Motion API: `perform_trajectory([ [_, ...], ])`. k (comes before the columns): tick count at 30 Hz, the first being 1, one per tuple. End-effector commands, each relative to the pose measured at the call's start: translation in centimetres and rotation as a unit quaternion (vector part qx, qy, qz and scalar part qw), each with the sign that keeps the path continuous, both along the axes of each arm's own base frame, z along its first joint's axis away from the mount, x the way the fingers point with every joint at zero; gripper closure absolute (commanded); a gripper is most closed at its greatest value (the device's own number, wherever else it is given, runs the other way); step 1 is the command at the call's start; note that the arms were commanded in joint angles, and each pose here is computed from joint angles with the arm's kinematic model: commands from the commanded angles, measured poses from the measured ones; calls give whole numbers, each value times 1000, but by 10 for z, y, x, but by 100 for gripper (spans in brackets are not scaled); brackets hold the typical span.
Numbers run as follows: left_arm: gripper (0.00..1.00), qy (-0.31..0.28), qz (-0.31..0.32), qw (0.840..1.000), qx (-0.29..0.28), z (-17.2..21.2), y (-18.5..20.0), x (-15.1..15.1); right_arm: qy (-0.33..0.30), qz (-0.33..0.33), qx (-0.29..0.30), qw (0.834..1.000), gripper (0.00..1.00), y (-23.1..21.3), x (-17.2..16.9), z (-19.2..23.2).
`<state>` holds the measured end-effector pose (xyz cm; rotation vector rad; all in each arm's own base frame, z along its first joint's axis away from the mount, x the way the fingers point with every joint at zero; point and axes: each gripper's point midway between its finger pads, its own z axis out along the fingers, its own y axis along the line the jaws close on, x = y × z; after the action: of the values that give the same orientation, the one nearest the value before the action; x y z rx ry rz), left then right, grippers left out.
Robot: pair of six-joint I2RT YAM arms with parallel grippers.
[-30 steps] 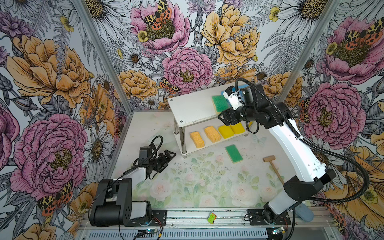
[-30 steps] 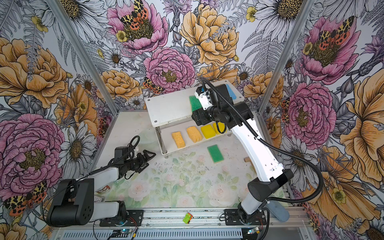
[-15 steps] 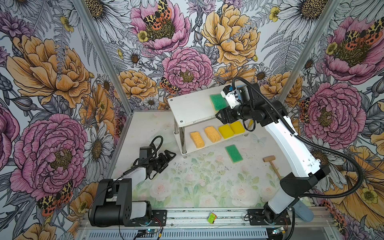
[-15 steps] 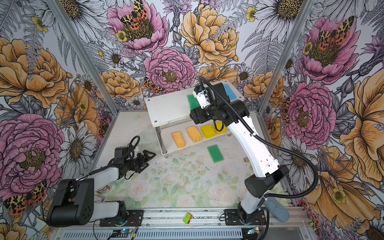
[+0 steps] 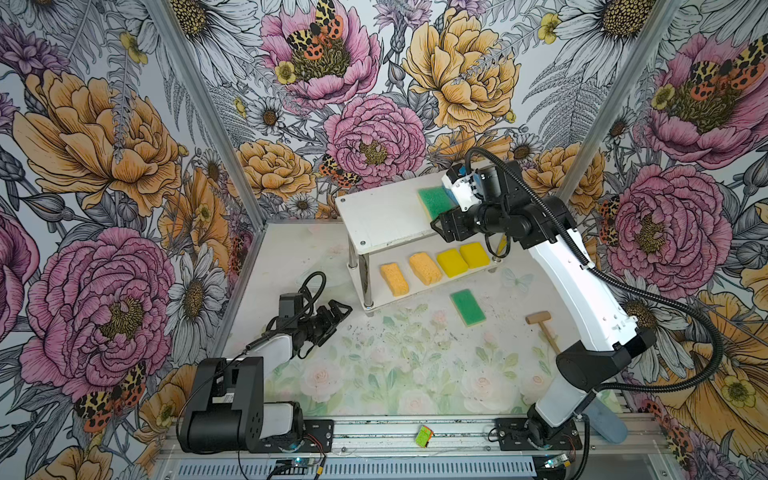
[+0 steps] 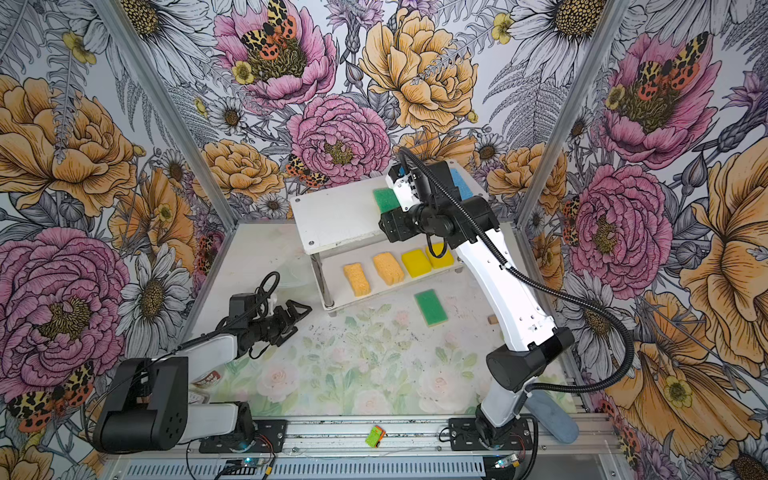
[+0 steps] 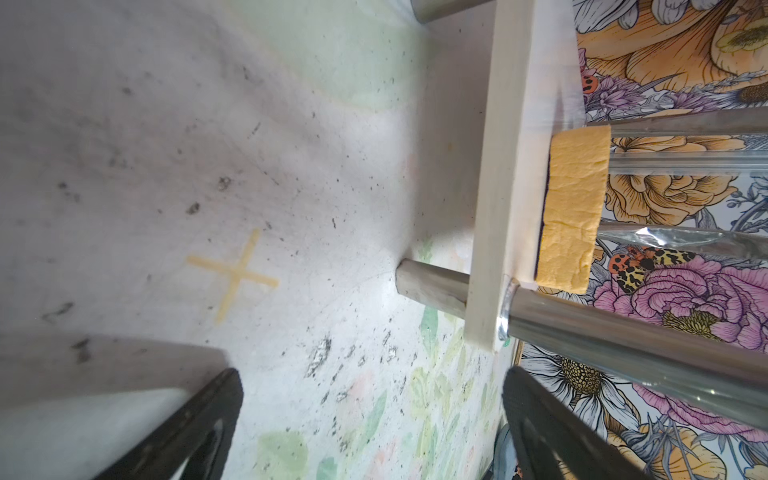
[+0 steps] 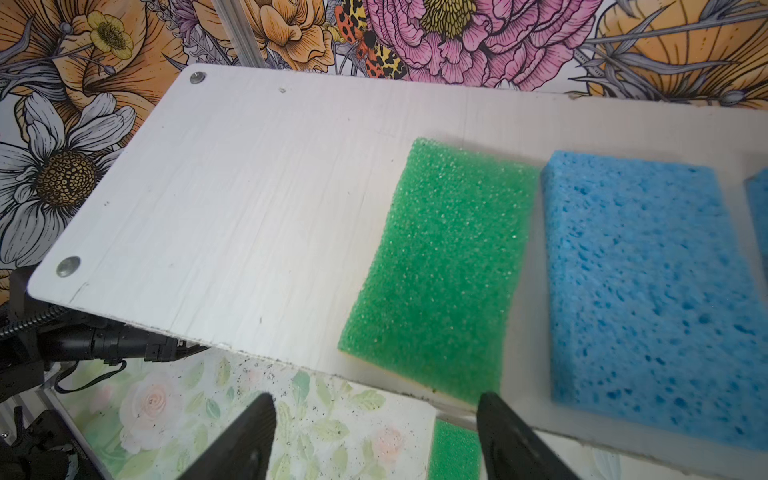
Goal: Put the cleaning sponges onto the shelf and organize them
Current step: 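Withdraw the right gripper and move it down over the other green sponge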
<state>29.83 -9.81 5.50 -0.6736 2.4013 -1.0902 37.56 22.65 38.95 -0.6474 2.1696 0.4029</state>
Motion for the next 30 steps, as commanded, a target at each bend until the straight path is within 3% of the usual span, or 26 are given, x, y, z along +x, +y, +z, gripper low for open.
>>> perform_trajectory([
  [1,1,-11,0,1000,10,3,2,4,-24,8,12,1000,21,0,0,17],
  [8,1,-12,-2,1000,8,4,1,4,-42,6,18,999,20,-10,-17,34],
  [16,1,-14,-1,1000,9,4,2,3,-41,-10,-8,999,7,-39,-46,21],
  [20,1,-14,0,1000,8,4,3,3,-1,-33,-18,999,0,-56,-54,-11],
  [30,1,-15,1,1000,6,4,5,2,118,-99,-42,987,0,-96,-57,-127],
])
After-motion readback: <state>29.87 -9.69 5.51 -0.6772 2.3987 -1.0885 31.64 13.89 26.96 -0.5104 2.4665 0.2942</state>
